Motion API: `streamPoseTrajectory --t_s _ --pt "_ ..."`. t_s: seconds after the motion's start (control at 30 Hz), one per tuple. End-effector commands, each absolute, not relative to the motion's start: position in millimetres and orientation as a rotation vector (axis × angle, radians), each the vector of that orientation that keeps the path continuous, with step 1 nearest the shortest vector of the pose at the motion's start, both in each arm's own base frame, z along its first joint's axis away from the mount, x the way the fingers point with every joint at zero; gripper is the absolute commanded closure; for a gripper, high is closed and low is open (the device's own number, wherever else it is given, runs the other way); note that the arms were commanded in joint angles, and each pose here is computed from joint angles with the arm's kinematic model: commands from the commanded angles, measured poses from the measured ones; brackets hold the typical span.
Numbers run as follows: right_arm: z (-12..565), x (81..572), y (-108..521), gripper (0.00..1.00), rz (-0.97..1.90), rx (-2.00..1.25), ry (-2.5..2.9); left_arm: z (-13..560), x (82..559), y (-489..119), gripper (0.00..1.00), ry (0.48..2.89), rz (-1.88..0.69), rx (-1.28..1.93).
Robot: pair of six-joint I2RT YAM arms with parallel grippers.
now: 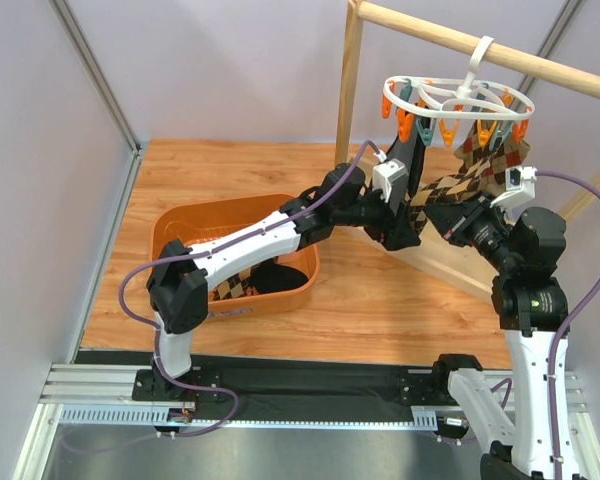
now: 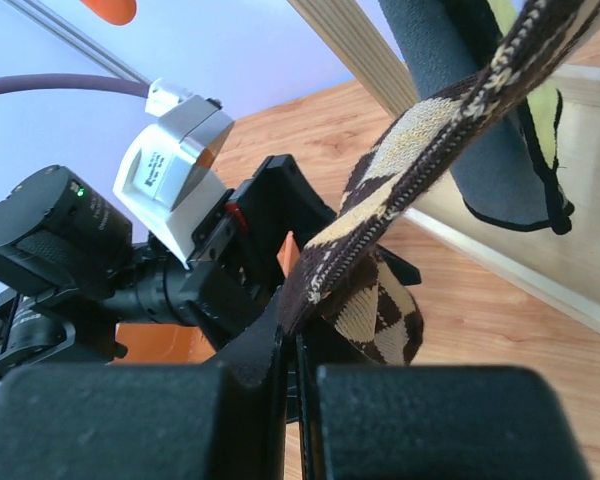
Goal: Remove the socks clipped to the hanger
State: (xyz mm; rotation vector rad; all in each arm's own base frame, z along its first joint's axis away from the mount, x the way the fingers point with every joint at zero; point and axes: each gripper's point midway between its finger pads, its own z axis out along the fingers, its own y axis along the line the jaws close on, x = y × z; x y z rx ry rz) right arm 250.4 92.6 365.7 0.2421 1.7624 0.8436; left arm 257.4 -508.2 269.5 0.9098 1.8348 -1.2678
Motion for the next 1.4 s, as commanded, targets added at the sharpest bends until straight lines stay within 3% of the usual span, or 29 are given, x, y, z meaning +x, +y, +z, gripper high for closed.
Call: streamPoseTrajectory --t_s 0.0,0.2,0.3,0.33,0.43,0.5,0.53,0.6,0.63,0.73,0.83,0.97,1.17,1.37 --pt "386.2 241.9 98.6 1.0 0.886 0.209 1.714 297.2 260.4 -519.9 0.06 1.73 -1.3 0.915" --pt "386.9 241.8 100.8 1.0 0.905 0.206 1.714 295.7 260.7 -517.9 0.09 1.716 -1.29 0.917" --pt "385.5 243.5 98.9 1.0 0.894 0.218 1.714 299.1 257.8 -519.4 0.3 1.707 -1.316 0.92" --pt "384.0 244.7 97.4 1.0 0.883 0.223 1.715 301.8 255.7 -520.3 0.48 1.7 -1.331 0.927" --pt "374.8 250.1 91.1 0.99 0.839 0.252 1.739 311.4 253.7 -520.4 0.8 1.669 -1.354 0.918" --pt "366.8 252.4 86.4 0.95 0.803 0.275 1.769 314.2 253.9 -518.6 0.96 1.668 -1.354 0.91" --pt "363.6 250.8 83.6 0.86 0.775 0.275 1.788 314.5 252.1 -517.4 1.0 1.671 -1.356 0.908" --pt "359.2 252.6 67.4 0.74 0.666 0.324 1.795 312.1 252.6 -514.7 1.0 1.69 -1.345 0.896" --pt "362.9 251.4 58.0 0.61 0.605 0.345 1.789 308.1 253.5 -513.0 1.0 1.703 -1.333 0.89" --pt "349.7 248.0 13.4 0.48 0.326 0.493 1.836 306.6 255.5 -508.2 1.0 1.714 -1.303 0.875" --pt "369.0 244.4 -11.0 0.42 0.185 0.557 1.805 304.7 254.5 -502.6 1.0 1.733 -1.282 0.872" --pt "396.4 258.3 -23.2 0.38 0.103 0.557 1.797 308.4 250.9 -498.0 1.0 1.73 -1.284 0.873" --pt "439.2 284.7 -41.6 0.46 -0.03 0.489 1.734 315.1 239.1 -487.5 1.0 1.73 -1.301 0.893" --pt "451.5 305.8 -25.8 0.5 0.072 0.351 1.778 323.6 223.0 -477.6 1.0 1.709 -1.352 0.917"
